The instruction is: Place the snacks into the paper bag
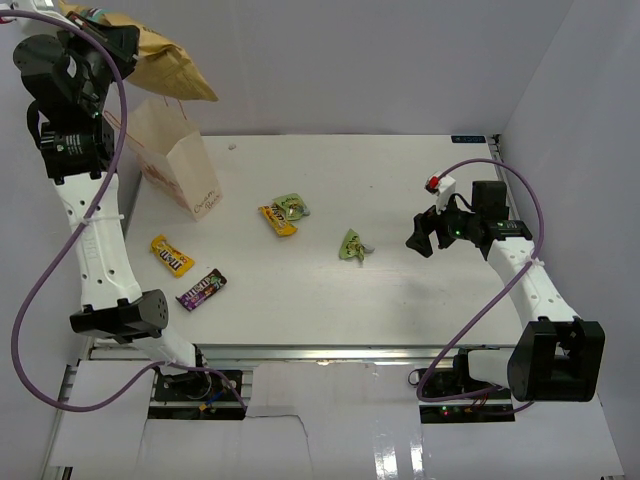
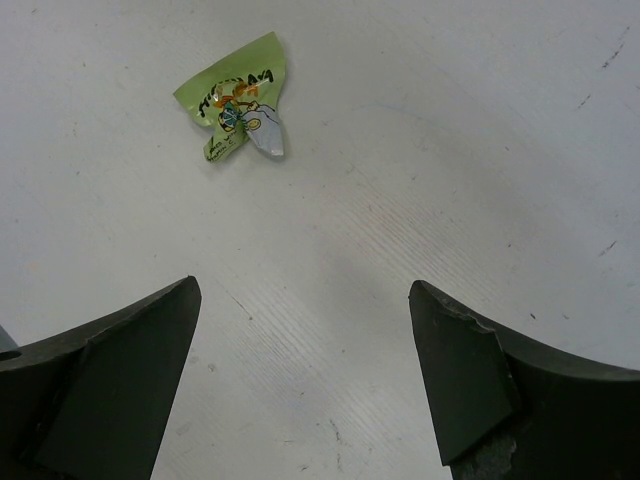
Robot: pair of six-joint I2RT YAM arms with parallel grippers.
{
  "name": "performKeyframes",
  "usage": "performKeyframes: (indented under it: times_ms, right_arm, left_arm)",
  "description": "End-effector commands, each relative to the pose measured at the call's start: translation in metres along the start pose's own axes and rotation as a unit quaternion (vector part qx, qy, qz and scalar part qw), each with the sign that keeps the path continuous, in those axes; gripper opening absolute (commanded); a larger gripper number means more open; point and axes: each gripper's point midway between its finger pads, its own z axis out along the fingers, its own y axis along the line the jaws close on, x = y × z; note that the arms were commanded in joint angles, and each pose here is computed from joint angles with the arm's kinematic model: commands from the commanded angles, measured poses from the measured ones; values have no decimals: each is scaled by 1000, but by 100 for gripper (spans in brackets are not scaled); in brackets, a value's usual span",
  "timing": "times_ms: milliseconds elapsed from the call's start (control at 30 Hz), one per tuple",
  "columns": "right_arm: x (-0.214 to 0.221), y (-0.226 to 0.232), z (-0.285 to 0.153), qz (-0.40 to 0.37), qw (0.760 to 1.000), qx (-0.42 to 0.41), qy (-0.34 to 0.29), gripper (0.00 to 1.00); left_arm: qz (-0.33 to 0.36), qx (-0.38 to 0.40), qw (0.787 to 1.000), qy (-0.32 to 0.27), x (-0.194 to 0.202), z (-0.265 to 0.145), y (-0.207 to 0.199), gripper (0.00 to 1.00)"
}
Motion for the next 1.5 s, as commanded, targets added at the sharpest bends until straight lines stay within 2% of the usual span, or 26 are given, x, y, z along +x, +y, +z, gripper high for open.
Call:
performKeyframes:
  times_ms: [0,233,333,467,667,967,1467]
  right_arm:
    - [-4,-1,2,-5,1000,-6,-14,91]
    - [-5,-2,1,-5,1000,-3,-14,91]
    - [-4,-1,1,-4,1000,-4,-14,91]
    - [-5,-2,0,-5,1000,-1,-16,91]
    - [-4,-3,0,-3,1000,1,-14,90]
    - [-4,-4,0,-2,1000,0,-15,91]
    - [-5,-2,1,-1,1000,-5,-18,90]
  left_arm:
    - [41,17,997,-59,-39,-30,-27,0]
    - [34,-20,998,-39,-20,-28,-4,0]
    - [19,-43,999,-13,-3,-23,12,0]
    - [-25,-88,995,33,29,-17,39,0]
    - [-102,-107,984,98,66,-6,53,0]
    - [-206,-111,959,159,89,-4,79,0]
    - [-268,-150,937,166,99,-11,108,0]
